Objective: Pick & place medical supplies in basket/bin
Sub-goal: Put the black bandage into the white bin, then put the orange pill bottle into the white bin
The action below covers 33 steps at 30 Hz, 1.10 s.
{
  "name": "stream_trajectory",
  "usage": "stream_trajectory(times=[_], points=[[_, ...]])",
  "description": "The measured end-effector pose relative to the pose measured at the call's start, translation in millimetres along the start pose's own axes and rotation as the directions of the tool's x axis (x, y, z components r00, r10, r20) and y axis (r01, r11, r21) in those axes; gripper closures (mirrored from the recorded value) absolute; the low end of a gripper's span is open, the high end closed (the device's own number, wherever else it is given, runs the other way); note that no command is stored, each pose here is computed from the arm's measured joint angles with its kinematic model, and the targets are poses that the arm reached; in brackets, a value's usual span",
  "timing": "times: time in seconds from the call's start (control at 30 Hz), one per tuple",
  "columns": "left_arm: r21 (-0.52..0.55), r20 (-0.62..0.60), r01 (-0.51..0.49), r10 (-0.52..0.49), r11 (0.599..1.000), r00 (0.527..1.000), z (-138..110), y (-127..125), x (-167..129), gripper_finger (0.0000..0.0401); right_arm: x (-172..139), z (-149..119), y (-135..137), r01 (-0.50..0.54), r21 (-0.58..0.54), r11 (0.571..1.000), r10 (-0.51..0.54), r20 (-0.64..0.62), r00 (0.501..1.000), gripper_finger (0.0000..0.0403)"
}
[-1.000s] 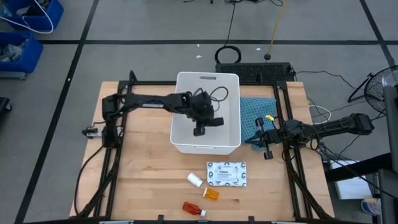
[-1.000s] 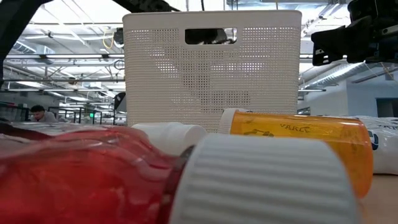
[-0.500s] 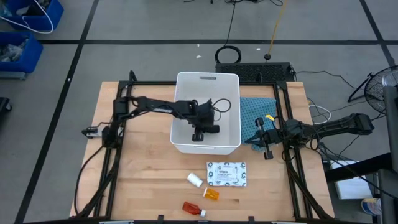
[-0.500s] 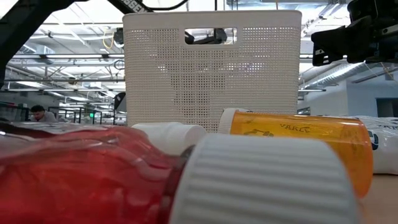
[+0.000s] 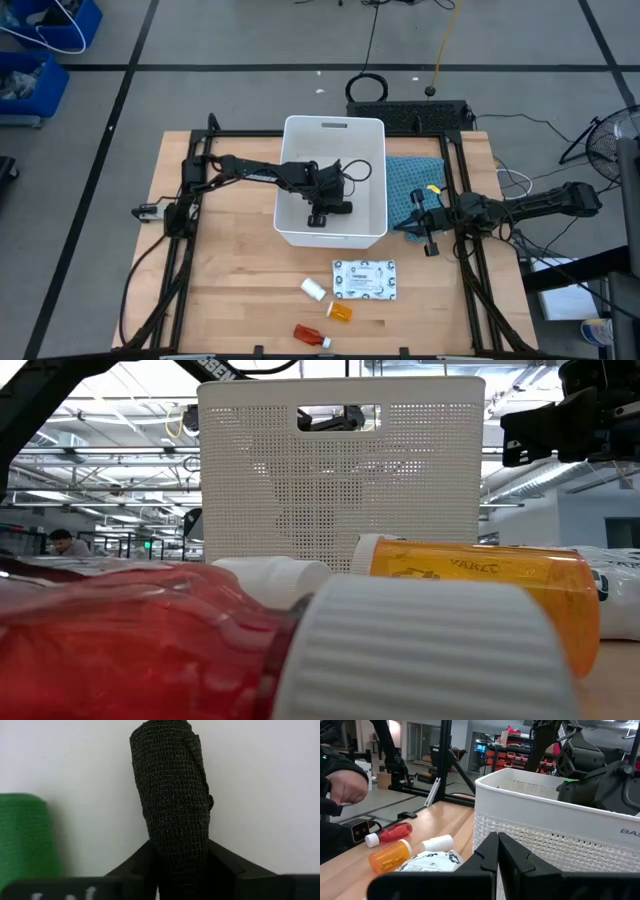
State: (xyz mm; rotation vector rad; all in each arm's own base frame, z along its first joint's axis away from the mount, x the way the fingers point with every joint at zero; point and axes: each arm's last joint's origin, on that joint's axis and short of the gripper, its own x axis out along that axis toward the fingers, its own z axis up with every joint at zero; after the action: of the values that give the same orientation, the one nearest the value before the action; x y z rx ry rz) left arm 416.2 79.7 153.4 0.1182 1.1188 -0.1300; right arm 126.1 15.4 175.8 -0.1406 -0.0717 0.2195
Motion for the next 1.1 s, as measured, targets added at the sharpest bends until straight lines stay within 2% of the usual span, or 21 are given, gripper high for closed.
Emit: stream_trajectory(times=[0.37,0.5,0.67,0.77,0.87,1.0,1.1], points=[[0.003,0.014,-0.017,0.017,1.000,1.000,4,-4,-7,0.0106,0,0,0,0.000,0.001,1.000,0.000,0.000,1.000,0.0403],[0.014,0.063,-0.071,0.070,0.997,0.996,11,-4,-33,0.0060,0,0,0,0.000,0.001,1.000,0.000,0.000,1.000,0.0403],[0.039,0.188,-0.112,0.103,0.993,0.977,22,-16,-93,0.0038,0,-1,0,-0.002,0.003,1.000,0.002,-0.013,1.000,0.0403],[0.062,0.240,-0.135,0.116,0.989,0.964,23,-31,-135,0.0048,0,-2,0,-0.003,0.005,1.000,0.003,-0.022,1.000,0.0403],[0.117,0.263,-0.205,0.169,0.972,0.950,18,-55,-175,0.0089,0,-2,0,-0.003,0.005,1.000,0.003,-0.022,1.000,0.0403],[0.164,0.288,-0.276,0.222,0.947,0.932,5,-85,-220,0.0186,0,-2,0,-0.002,0.019,1.000,0.002,-0.015,1.000,0.0403],[0.161,0.327,-0.278,0.214,0.947,0.921,-7,-99,-244,0.0276,0,-2,0,-0.002,0.026,1.000,0.002,-0.016,1.000,0.0403]])
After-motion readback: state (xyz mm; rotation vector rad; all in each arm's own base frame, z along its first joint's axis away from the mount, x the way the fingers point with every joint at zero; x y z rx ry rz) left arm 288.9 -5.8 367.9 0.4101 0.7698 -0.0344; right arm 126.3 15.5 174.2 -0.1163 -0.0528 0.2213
